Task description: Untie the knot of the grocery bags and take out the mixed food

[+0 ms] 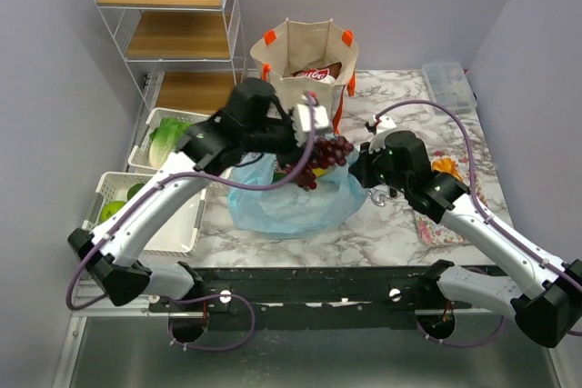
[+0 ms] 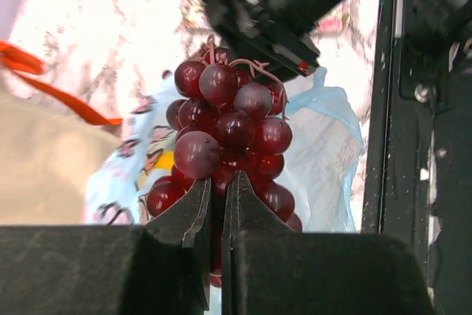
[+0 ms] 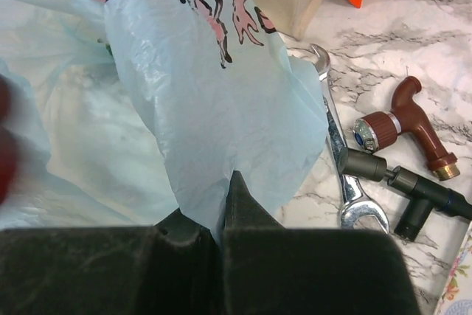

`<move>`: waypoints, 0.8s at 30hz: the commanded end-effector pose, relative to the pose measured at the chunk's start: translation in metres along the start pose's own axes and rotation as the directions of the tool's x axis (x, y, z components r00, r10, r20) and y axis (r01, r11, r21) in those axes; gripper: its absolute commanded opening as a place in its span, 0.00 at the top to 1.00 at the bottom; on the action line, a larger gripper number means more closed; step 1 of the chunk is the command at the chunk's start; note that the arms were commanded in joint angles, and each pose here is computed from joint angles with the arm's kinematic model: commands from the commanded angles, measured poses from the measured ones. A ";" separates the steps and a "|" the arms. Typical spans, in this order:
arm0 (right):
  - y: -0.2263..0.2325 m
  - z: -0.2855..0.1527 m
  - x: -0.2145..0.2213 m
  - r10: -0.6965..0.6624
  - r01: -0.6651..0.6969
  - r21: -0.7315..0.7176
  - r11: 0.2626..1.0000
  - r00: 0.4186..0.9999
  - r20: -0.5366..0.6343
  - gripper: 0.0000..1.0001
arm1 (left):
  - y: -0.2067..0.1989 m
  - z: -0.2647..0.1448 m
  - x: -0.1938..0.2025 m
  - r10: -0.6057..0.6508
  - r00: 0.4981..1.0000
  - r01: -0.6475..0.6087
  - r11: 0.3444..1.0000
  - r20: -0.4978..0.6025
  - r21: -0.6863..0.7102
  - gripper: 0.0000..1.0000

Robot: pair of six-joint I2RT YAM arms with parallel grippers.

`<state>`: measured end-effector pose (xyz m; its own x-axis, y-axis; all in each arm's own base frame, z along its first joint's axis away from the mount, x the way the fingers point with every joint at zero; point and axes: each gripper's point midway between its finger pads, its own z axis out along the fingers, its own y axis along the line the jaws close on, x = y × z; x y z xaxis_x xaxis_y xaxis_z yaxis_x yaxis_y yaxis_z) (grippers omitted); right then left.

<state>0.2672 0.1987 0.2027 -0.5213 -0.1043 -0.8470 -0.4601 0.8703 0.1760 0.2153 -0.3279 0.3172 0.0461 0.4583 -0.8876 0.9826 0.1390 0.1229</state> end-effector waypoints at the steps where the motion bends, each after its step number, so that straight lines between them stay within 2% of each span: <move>1: 0.010 0.001 -0.013 -0.006 0.007 -0.039 0.999 1.000 0.027 0.99 | 0.000 -0.073 -0.029 -0.120 0.984 0.110 0.991 0.133 0.081 1.00; 5: 0.009 0.002 -0.012 -0.003 0.004 -0.038 0.999 1.000 0.025 0.99 | 0.035 -0.125 -0.020 -0.206 0.960 0.223 0.972 0.189 -0.075 1.00; 9: 0.007 0.001 -0.013 -0.016 0.017 -0.024 1.000 0.999 0.027 0.99 | 0.076 -0.184 0.034 -0.346 0.920 0.390 0.858 0.185 -0.334 1.00; 11: 0.004 0.001 -0.014 -0.025 0.025 -0.012 1.000 0.999 0.029 0.99 | 0.088 -0.215 0.074 -0.404 0.899 0.433 0.771 0.168 -0.466 1.00; 13: 0.005 0.001 -0.015 -0.029 0.030 -0.014 0.999 0.999 0.027 0.99 | 0.090 -0.241 0.115 -0.449 0.885 0.434 0.696 0.124 -0.572 1.00; 16: 0.006 0.003 -0.015 -0.030 0.031 -0.020 0.999 0.999 0.030 0.99 | 0.086 -0.271 0.182 -0.553 0.833 0.404 0.576 0.025 -0.711 1.00; 19: 0.004 0.001 -0.016 -0.034 0.034 -0.014 0.999 0.999 0.040 0.99 | 0.075 -0.301 0.236 -0.630 0.776 0.358 0.472 -0.024 -0.805 1.00; 22: 0.004 0.001 -0.012 -0.033 0.033 -0.013 0.999 0.999 0.031 0.99 | 0.061 -0.315 0.282 -0.684 0.726 0.317 0.425 -0.071 -0.848 1.00; 24: 0.005 0.001 -0.011 -0.032 0.032 -0.019 0.999 0.999 0.025 0.99 | 0.055 -0.317 0.309 -0.699 0.702 0.260 0.431 -0.137 -0.864 1.00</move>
<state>0.2699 0.2011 0.2026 -0.5157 -0.1199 -0.8484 -0.4727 0.8657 0.1649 0.2432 0.0658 0.2211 -0.6484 0.1900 -0.7373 0.2662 0.9638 0.0143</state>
